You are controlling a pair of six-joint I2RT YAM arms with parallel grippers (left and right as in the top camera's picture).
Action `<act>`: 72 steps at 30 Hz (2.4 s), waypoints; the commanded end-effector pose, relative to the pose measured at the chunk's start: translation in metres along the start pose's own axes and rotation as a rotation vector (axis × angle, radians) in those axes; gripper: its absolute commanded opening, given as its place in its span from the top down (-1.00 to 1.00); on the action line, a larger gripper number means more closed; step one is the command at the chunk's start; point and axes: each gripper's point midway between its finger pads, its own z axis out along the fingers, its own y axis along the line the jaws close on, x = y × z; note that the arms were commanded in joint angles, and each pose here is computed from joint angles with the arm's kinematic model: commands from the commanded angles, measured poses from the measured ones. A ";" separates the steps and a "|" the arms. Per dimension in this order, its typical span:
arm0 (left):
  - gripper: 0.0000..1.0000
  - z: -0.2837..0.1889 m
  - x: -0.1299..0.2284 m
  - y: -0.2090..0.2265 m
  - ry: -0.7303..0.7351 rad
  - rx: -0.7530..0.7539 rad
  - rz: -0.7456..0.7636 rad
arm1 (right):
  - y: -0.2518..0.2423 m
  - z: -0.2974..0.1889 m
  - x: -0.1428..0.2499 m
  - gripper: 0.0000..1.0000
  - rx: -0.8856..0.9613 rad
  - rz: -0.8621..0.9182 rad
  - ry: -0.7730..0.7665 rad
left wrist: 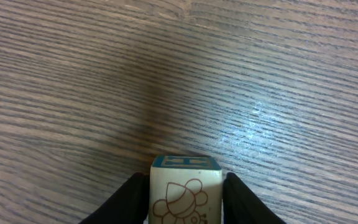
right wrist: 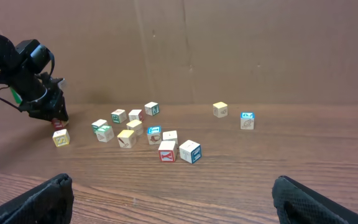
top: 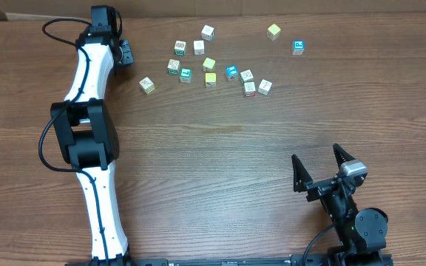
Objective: Form a circle
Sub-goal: 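Lower the left gripper onto the blue-bordered block and close, then carry the blue-bordered block toward the table centre with the left gripper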
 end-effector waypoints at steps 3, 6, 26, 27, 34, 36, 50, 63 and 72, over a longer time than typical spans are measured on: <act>0.29 0.007 -0.002 -0.002 -0.008 0.015 0.001 | -0.002 0.000 0.002 -1.00 0.007 -0.006 -0.003; 0.31 0.002 -0.008 -0.002 -0.027 0.019 -0.002 | -0.002 0.000 0.002 -1.00 0.007 -0.006 -0.003; 0.60 -0.142 -0.071 0.003 -0.220 0.062 -0.031 | -0.002 0.000 0.002 -1.00 0.007 -0.006 -0.002; 0.62 -0.159 -0.074 0.005 -0.233 0.067 -0.037 | -0.002 0.000 0.002 -1.00 0.007 -0.006 -0.002; 0.64 -0.286 -0.065 0.016 -0.289 0.123 -0.074 | -0.002 0.000 0.002 -1.00 0.007 -0.006 -0.003; 0.66 -0.317 -0.055 0.020 -0.292 0.138 -0.076 | -0.002 0.000 0.002 -1.00 0.007 -0.006 -0.003; 0.92 -0.396 0.082 0.013 0.114 0.294 -0.117 | -0.002 0.000 0.002 -1.00 0.007 -0.006 -0.002; 0.92 -0.329 0.180 -0.038 0.466 0.241 0.050 | -0.002 0.000 0.002 -1.00 0.007 -0.006 -0.002; 0.91 -0.276 0.239 -0.057 0.594 0.175 0.011 | -0.002 0.000 0.002 -1.00 0.007 -0.006 -0.003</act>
